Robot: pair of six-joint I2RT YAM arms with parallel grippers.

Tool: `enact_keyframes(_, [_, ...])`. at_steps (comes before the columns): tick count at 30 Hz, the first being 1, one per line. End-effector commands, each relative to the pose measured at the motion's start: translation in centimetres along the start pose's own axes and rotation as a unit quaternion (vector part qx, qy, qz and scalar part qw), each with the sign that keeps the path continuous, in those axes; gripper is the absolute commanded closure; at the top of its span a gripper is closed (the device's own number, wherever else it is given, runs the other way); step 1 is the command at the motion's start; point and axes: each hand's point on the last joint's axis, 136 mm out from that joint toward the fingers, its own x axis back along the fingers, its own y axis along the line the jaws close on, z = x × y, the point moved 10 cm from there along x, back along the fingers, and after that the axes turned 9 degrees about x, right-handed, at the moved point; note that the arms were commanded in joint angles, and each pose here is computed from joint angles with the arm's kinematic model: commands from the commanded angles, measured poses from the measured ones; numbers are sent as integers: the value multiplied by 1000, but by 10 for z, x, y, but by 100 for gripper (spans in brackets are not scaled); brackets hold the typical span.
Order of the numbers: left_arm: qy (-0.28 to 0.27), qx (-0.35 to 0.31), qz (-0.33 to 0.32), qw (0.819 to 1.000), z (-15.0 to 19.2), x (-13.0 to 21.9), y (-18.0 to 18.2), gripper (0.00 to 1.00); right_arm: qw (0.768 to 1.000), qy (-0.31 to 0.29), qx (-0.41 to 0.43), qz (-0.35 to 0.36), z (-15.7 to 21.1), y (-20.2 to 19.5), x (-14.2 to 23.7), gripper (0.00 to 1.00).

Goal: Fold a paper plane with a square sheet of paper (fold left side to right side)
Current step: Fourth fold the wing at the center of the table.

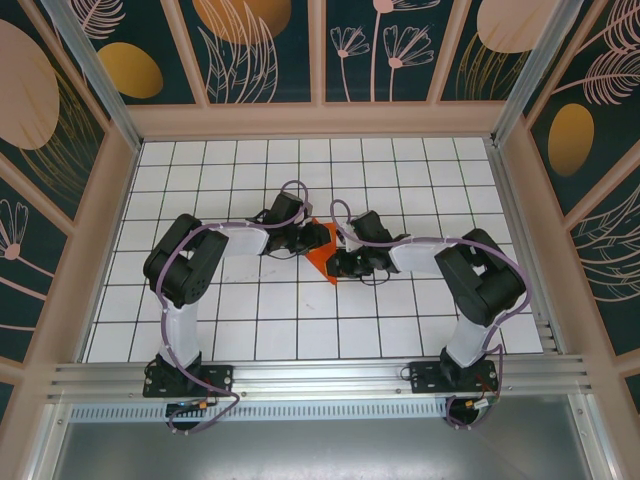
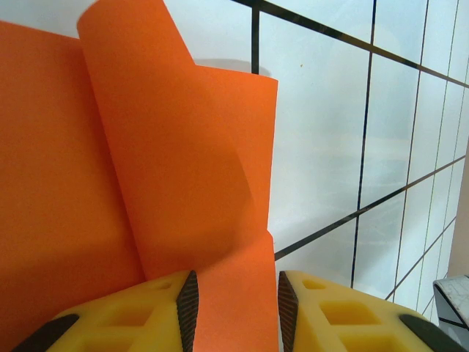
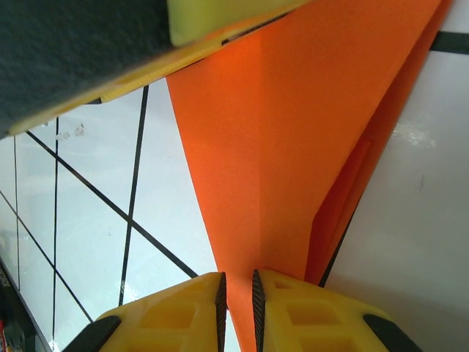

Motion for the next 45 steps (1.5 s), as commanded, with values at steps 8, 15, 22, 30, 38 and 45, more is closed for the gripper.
enact_keyframes(8, [5, 17, -66, 998, 8, -11, 28, 63, 1000, 26, -7, -2, 9, 2, -3, 79])
enact_keyframes(15, [4, 18, -68, 998, 9, -11, 30, 63, 999, 43, -12, 17, 15, -3, -8, 79])
enact_keyframes(22, [1, 18, -72, 997, 8, -11, 31, 62, 997, 71, -15, 41, 27, -8, -11, 82])
enact_keyframes(30, [1, 18, -76, 997, 9, -12, 33, 63, 994, 97, -22, 49, 44, -7, -8, 88])
enact_keyframes(38, [1, 20, -81, 997, 9, -13, 35, 63, 993, 107, -25, 49, 59, -4, -1, 88])
enact_keyframes(45, [0, 19, -81, 997, 9, -13, 35, 63, 991, 120, -23, 58, 69, -4, 4, 89])
